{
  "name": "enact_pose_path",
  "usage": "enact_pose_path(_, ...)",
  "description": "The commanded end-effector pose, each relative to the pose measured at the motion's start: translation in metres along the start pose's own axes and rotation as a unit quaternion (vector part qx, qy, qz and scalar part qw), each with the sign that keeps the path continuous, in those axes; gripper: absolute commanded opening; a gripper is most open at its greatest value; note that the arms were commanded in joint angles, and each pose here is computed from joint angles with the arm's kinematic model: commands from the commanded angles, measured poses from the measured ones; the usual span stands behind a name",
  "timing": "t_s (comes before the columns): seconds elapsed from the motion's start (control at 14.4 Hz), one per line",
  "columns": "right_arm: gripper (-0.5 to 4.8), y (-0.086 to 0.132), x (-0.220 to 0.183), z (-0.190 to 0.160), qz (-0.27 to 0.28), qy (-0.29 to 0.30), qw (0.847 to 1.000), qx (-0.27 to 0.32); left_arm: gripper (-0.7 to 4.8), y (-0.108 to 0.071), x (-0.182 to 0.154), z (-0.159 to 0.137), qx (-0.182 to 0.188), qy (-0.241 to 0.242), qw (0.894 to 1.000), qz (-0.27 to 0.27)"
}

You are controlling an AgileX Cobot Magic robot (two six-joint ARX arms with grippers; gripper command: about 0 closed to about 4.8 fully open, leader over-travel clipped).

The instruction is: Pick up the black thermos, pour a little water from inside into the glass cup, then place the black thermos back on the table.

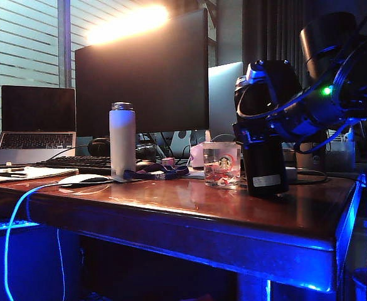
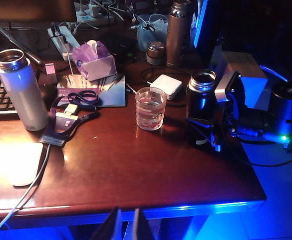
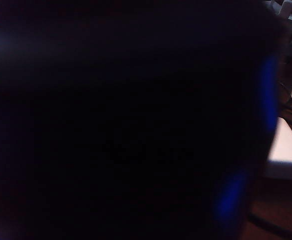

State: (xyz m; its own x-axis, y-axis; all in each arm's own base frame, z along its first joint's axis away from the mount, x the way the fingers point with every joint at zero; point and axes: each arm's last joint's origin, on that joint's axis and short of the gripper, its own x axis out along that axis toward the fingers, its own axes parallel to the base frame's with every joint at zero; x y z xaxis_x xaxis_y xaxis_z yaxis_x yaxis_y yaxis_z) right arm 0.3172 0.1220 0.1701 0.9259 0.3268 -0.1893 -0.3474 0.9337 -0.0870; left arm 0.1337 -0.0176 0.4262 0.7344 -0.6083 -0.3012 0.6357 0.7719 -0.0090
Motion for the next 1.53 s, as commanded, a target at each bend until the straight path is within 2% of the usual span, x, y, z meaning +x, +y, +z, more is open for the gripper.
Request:
enact_pose_path(0.07,4.79,0.001,0.000,-0.001,0.006,0.001,1.000,0.002,0.52,-0.001,-0.001,0.001,0.003,-0.004,1.000,-0.002)
enact_pose_path(0.77,4.79,0.000,-0.007,0.014,0.003,-0.021,1.000,-0.001,0.52,-0.001,-0.001,0.001,0.004,-0.004,1.000,-0.002)
enact_pose_path(1.11,4.79,-0.002,-0.021,0.033,0.002,-0.029,0.999,-0.014,0.52,-0.001,-0.001,0.002,0.004,-0.005,1.000,-0.002)
enact_pose_path(1.53,4.79,-0.006,-0.046,0.071,-0.005,-0.097,0.995,-0.012,0.52,-0.001,-0.001,0.003,0.008,-0.010,1.000,-0.001)
